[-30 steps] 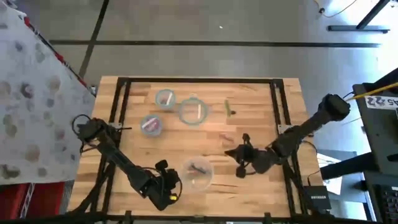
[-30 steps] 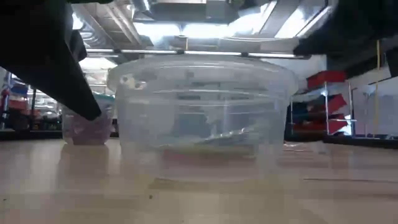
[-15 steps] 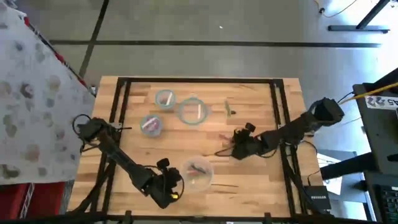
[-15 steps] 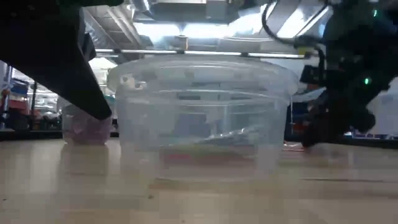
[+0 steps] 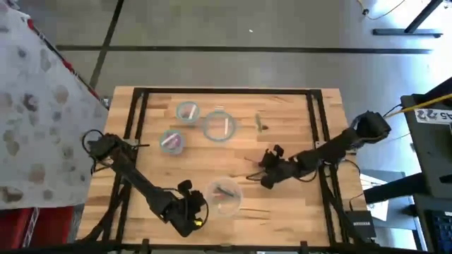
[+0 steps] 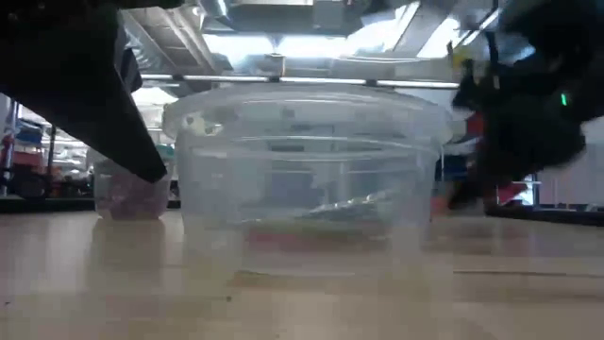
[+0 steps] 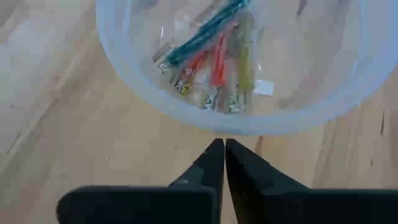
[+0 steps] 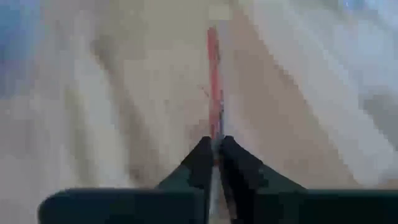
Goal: Sort candy
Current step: Put the orange candy stick into the large transparent bin, then put the green candy stick into the large transparent bin
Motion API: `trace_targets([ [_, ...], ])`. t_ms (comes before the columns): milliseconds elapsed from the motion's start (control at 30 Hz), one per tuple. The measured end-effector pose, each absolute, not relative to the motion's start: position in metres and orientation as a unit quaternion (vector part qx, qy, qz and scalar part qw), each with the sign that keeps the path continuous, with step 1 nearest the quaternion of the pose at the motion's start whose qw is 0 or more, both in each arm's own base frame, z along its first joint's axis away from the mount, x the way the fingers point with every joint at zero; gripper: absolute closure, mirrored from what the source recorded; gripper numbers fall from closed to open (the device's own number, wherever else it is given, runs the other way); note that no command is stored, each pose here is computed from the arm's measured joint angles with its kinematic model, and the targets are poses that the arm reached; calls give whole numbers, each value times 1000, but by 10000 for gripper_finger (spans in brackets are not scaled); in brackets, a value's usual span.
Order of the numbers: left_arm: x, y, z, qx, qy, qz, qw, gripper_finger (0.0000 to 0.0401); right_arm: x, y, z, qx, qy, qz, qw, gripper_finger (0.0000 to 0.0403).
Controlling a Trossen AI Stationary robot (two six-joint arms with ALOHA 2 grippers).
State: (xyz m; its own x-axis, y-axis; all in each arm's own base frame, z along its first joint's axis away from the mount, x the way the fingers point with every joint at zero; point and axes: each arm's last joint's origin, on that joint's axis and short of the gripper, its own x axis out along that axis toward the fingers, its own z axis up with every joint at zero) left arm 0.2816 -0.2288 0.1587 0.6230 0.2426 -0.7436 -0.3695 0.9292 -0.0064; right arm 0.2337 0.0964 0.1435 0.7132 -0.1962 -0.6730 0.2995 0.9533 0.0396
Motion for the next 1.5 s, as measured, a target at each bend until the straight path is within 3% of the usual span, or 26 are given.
trace_targets([
  [267, 275, -233, 193, -84, 363, 155, 915, 401, 263, 147, 211, 85, 231, -27, 969, 395],
  [467, 269, -237, 203, -70, 329, 162, 928, 401, 285, 167, 205, 71, 223, 0, 972, 385],
  [567, 269, -237, 204, -71, 328, 162, 928, 401, 298, 172, 193, 60, 240, 2, 969, 353],
  [767, 269, -237, 203, -69, 329, 163, 928, 401, 308, 170, 190, 24, 274, -9, 961, 243],
  [933, 269, -237, 203, -70, 329, 163, 928, 401, 292, 140, 209, -43, 303, -151, 940, 182],
  [1133, 269, -237, 203, -69, 329, 163, 928, 401, 272, 73, 212, -84, 353, -338, 868, 175],
  [1233, 269, -237, 203, -68, 329, 163, 928, 401, 271, 39, 192, -36, 391, -362, 845, 175],
  [1500, 269, -237, 203, -69, 329, 163, 928, 401, 264, -23, 130, 161, 390, -422, 802, 176],
])
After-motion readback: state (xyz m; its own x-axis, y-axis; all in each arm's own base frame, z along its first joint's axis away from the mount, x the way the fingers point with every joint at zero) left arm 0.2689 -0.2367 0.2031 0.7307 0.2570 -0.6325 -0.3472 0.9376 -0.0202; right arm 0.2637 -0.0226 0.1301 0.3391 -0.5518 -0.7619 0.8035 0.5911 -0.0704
